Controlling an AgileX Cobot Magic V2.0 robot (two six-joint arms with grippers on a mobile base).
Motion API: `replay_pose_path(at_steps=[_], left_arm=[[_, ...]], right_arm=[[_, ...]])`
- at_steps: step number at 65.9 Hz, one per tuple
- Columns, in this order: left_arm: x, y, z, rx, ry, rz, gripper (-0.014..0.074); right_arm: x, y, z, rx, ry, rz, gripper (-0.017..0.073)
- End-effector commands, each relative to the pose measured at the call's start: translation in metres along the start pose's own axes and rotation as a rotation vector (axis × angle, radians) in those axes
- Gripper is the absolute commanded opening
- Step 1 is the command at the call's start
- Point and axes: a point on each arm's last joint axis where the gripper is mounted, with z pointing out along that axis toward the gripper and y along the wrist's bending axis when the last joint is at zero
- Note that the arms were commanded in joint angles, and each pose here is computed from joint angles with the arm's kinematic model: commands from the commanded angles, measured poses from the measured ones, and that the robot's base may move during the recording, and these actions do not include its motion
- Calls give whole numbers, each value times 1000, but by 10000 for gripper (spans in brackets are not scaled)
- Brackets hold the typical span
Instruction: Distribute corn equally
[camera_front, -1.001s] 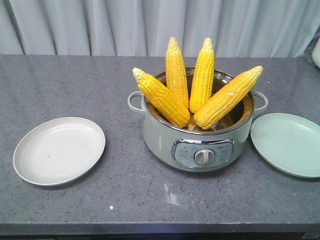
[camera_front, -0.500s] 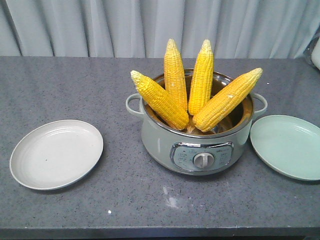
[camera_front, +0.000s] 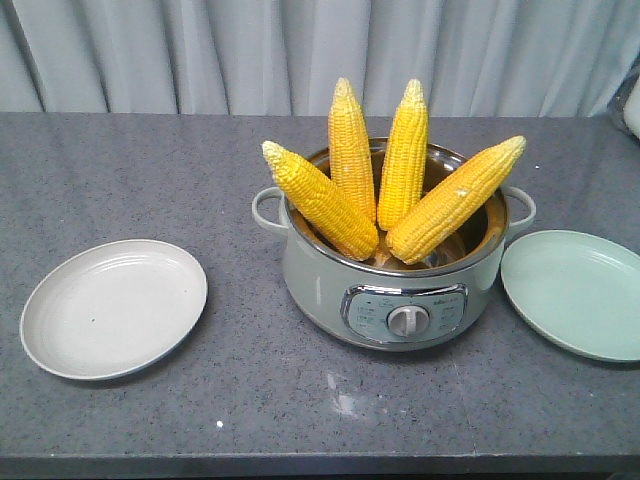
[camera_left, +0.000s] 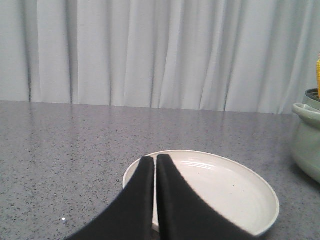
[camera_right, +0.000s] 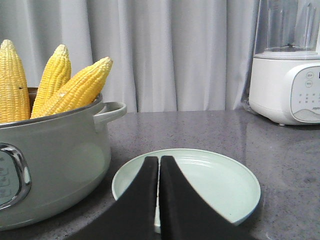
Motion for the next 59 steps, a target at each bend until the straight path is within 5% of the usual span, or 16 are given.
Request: replay_pose_path(at_steps=[1,34,47,59], left_arm=[[-14,-2,-2,17,-107,-19,-6],[-21,-2,-3,23,-168,-9,-6],[-72,-7,-14,35,-292,-15,-6],[-130,-12,-14,32,-268,-15,-6]], right_arm=[[-4,0,-1,3,-73,-10,-6],[-10,0,-1,0,-122,2,-6],[-56,2,-6,-2,-179,4,-6],[-116,2,-9,13,-106,-46,-6]])
